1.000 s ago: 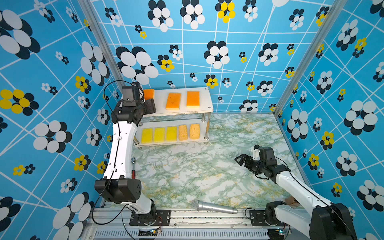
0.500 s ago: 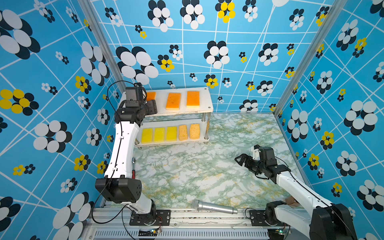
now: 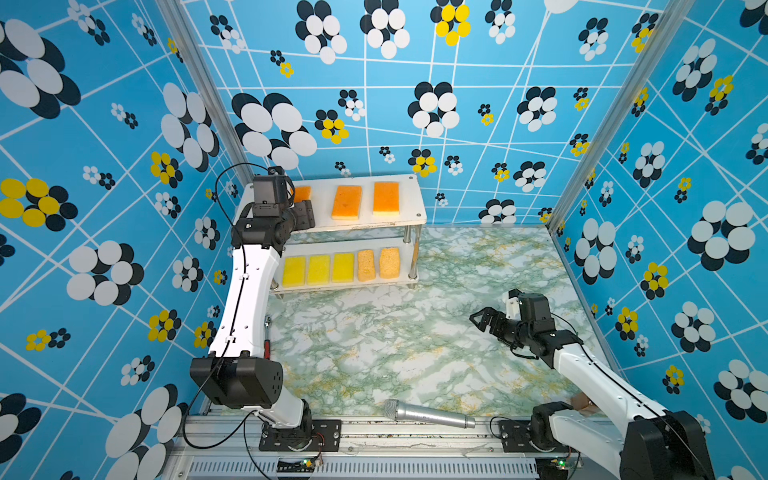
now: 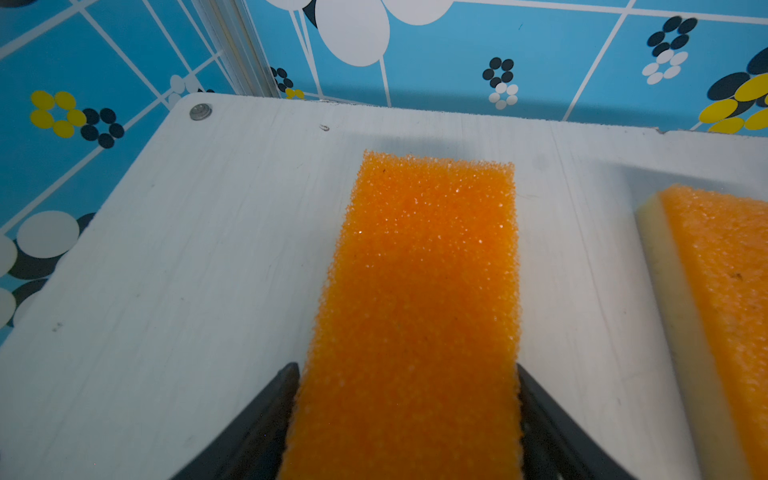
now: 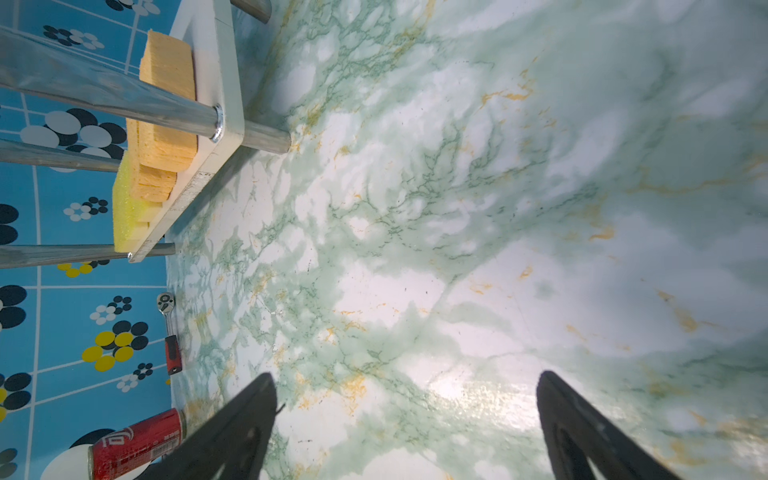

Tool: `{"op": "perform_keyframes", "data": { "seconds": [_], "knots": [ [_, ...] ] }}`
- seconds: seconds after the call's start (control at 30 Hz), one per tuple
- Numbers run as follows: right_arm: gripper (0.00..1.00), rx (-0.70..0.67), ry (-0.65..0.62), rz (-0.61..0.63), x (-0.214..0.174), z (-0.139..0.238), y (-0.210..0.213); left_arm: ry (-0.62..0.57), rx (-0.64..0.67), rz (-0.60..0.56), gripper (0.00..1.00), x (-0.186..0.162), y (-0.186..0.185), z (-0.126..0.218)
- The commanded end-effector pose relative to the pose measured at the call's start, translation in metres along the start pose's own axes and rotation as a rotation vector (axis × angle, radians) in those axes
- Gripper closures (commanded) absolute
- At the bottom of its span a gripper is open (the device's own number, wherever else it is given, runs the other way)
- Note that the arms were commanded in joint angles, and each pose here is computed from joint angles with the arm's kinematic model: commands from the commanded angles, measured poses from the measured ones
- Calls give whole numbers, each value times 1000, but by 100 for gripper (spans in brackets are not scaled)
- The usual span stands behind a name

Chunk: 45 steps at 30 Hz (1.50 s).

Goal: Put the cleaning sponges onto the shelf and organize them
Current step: 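Lower the orange sponge onto the upper shelf beside the others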

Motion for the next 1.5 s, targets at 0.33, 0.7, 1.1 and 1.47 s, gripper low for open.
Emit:
{"op": "perform_keyframes", "data": {
  "seconds": [0.33,0.7,1.1,1.47],
  "knots": [
    [1,-17,13,-13,-5,2,-4,8,-57,12,17,-6,-6,4],
    [1,-15,12,-10,-6,2,-5,-3,-61,27,16,-5,-6,7],
    [1,-13,15,-11,-6,1,-5,-30,-66,40,14,-1,-6,14],
    [1,-14,15,-11,-7,2,-6,-54,-49,42,10,2,-4,18]
  ]
}}
Point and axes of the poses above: each gripper's point midway between its finger pads, its own z axis back along the fingers, its own y axis along the line the jaws close on, x = y × z, the point moved 7 cm from there along z, back along the fingers, and after that the axes turned 1 degree about -z, right-handed, at the moved point
